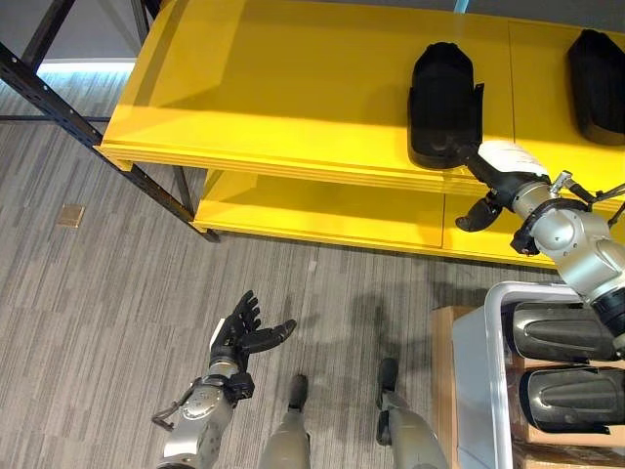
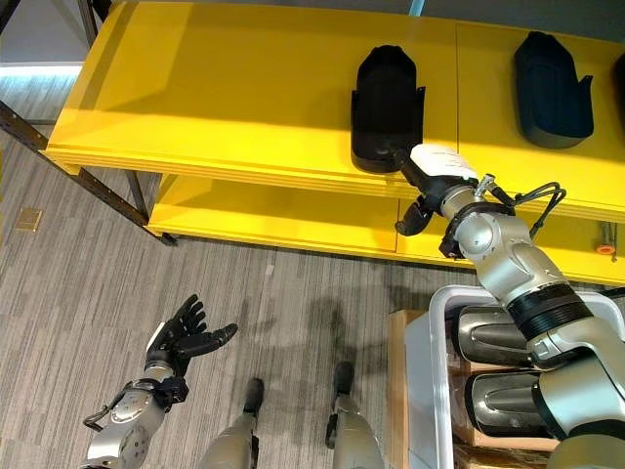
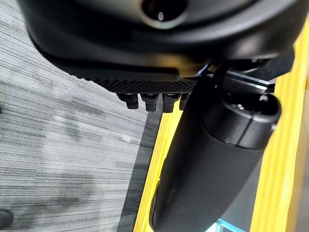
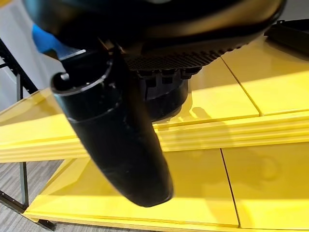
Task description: Move parts from the plastic box to the shelf.
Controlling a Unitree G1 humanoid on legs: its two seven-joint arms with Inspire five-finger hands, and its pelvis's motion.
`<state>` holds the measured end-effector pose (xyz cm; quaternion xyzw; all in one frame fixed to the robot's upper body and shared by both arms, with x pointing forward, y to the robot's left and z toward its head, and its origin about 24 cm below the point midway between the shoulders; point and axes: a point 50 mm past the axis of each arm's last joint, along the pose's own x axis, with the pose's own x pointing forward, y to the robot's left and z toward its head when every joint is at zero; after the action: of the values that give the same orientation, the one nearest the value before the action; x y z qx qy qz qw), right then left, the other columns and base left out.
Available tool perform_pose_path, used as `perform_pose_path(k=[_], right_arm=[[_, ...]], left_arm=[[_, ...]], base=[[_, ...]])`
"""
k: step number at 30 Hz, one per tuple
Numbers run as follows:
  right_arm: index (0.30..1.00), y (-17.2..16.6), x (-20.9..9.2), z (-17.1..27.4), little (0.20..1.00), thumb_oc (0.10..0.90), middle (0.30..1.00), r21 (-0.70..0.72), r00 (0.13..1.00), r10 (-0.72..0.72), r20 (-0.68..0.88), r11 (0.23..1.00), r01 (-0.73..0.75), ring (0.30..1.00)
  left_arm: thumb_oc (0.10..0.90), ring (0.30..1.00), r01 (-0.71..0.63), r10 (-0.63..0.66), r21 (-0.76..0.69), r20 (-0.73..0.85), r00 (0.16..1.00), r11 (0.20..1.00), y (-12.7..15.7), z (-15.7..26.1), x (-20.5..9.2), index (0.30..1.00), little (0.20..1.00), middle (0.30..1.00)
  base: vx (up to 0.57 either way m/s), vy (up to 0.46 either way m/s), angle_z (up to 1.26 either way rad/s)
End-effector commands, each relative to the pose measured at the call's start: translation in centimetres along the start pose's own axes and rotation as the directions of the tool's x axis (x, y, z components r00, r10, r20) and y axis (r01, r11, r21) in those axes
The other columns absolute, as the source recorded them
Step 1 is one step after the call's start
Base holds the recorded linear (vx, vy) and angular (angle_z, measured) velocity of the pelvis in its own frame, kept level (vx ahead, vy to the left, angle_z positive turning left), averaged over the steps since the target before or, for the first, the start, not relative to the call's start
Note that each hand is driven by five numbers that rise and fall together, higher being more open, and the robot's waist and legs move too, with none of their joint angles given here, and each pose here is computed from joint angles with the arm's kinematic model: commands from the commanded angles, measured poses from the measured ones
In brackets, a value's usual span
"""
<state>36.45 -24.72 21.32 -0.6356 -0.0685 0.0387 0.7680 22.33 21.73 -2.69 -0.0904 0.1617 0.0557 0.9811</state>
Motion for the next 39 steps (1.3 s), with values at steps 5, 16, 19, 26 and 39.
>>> perform_pose_path(k=[5, 16, 19, 26, 39], right_arm=[[1.000, -6.2, 0.3, 2.2, 1.000, 0.900, 1.000, -0.104, 0.974, -0.204, 0.098, 0.971, 0.214, 1.000], [1.000, -7.0, -0.5, 4.5, 1.000, 0.900, 1.000, -0.134, 0.953, -0.214, 0.216, 0.960, 0.246, 1.000], [1.000, -6.8, -0.9, 5.0, 1.000, 0.900, 1.000, -0.146, 0.947, -0.203, 0.249, 0.959, 0.245, 1.000], [1.000, -6.2, -0.7, 5.0, 1.000, 0.900, 1.000, -0.154, 0.953, -0.175, 0.249, 0.964, 0.218, 1.000], [1.000, -5.6, -0.1, 5.5, 1.000, 0.900, 1.000, -0.143, 0.957, -0.153, 0.247, 0.971, 0.192, 1.000]], left_arm=[[0.900, 1.000, 0.039, -0.040, 0.009, 0.248, 0.968, 0.999, -0.4, 5.0, 0.0, 1.000, 1.000, 1.000], [0.900, 1.000, 0.006, -0.006, -0.001, 0.259, 0.966, 1.000, -0.1, 5.2, 0.1, 1.000, 1.000, 1.000], [0.900, 1.000, 0.002, -0.003, 0.004, 0.261, 0.965, 1.000, 0.0, 5.3, 0.0, 1.000, 1.000, 1.000], [0.900, 1.000, 0.000, -0.001, 0.004, 0.264, 0.964, 1.000, 0.0, 5.3, 0.0, 1.000, 1.000, 1.000], [0.900, 1.000, -0.002, 0.004, -0.007, 0.273, 0.962, 1.000, -0.2, 5.5, 0.2, 1.000, 1.000, 1.000]], base=[[0.00, 0.000, 0.00], [0.00, 0.020, -0.05], [0.00, 0.000, 0.00], [0.00, 0.000, 0.00], [0.00, 0.000, -0.02]])
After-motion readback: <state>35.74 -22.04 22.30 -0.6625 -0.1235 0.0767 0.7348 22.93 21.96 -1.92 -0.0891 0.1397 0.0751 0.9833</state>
